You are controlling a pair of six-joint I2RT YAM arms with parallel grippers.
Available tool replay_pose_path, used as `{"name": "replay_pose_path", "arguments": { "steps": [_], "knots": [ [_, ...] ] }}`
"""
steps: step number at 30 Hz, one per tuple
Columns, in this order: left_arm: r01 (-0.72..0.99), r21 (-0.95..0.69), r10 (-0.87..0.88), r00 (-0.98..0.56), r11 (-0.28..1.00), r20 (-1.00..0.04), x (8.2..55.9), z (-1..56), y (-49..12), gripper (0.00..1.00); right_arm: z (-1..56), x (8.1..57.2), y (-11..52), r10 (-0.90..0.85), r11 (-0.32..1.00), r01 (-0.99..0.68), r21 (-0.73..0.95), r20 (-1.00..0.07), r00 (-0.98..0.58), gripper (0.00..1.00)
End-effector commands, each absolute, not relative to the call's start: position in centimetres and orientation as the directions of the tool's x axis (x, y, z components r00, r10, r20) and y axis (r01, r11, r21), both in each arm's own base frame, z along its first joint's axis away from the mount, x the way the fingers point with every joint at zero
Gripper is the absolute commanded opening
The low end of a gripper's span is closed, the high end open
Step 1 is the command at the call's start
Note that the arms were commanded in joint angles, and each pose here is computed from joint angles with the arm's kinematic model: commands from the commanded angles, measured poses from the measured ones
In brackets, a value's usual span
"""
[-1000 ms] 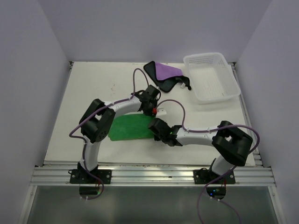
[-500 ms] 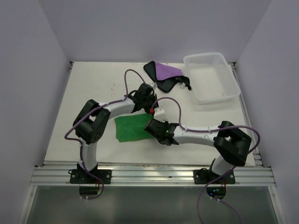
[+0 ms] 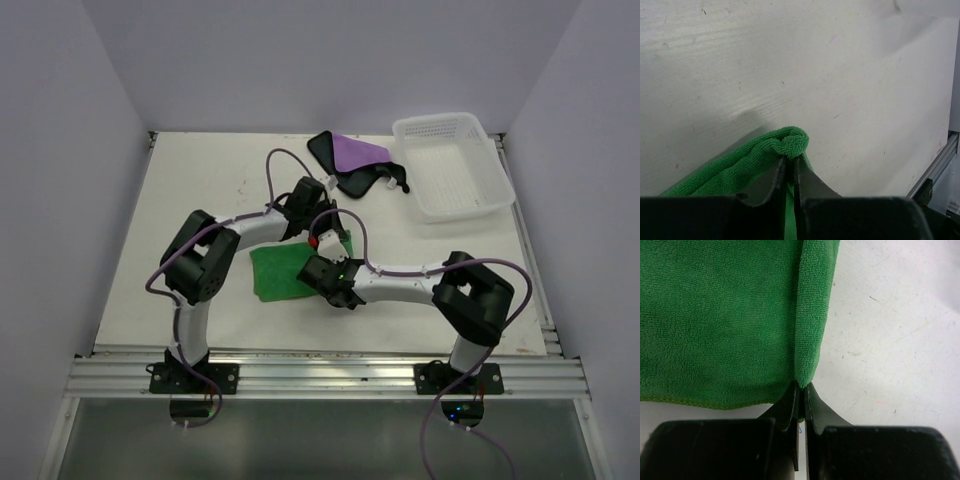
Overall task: Roll the towels
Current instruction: Roll the towel
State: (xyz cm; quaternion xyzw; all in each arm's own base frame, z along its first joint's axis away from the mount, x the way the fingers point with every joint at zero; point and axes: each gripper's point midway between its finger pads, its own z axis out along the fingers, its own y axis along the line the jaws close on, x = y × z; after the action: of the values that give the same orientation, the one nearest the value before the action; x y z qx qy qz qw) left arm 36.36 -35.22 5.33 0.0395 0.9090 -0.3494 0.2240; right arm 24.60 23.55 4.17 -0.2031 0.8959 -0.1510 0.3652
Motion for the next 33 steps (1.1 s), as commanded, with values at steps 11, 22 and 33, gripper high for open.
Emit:
{"name": "replay_pose_path", "arguments": {
  "steps": [11, 22, 33],
  "knots": [
    [0.307, -0.542, -0.069, -0.822, 0.782, -0.565, 40.1, 5.0, -33.9, 0.0, 4.2, 24.0, 24.9, -0.634, 0.754, -0.334, -0.566, -0.49, -0.599, 0.02],
    [0.329, -0.521, -0.031, -0.823, 0.788, -0.567, 39.0, 2.5, -33.0, 0.0, 5.1, 22.2, 26.3, -0.555, 0.831, -0.383, -0.404, -0.552, -0.623, 0.37],
    [0.352, -0.547, -0.03, -0.822, 0.759, -0.569, 37.6, 2.2, -32.5, 0.0, 12.0, 21.3, 26.7, -0.214, 0.927, -0.372, 0.048, -0.747, -0.63, 0.5]
  ]
}}
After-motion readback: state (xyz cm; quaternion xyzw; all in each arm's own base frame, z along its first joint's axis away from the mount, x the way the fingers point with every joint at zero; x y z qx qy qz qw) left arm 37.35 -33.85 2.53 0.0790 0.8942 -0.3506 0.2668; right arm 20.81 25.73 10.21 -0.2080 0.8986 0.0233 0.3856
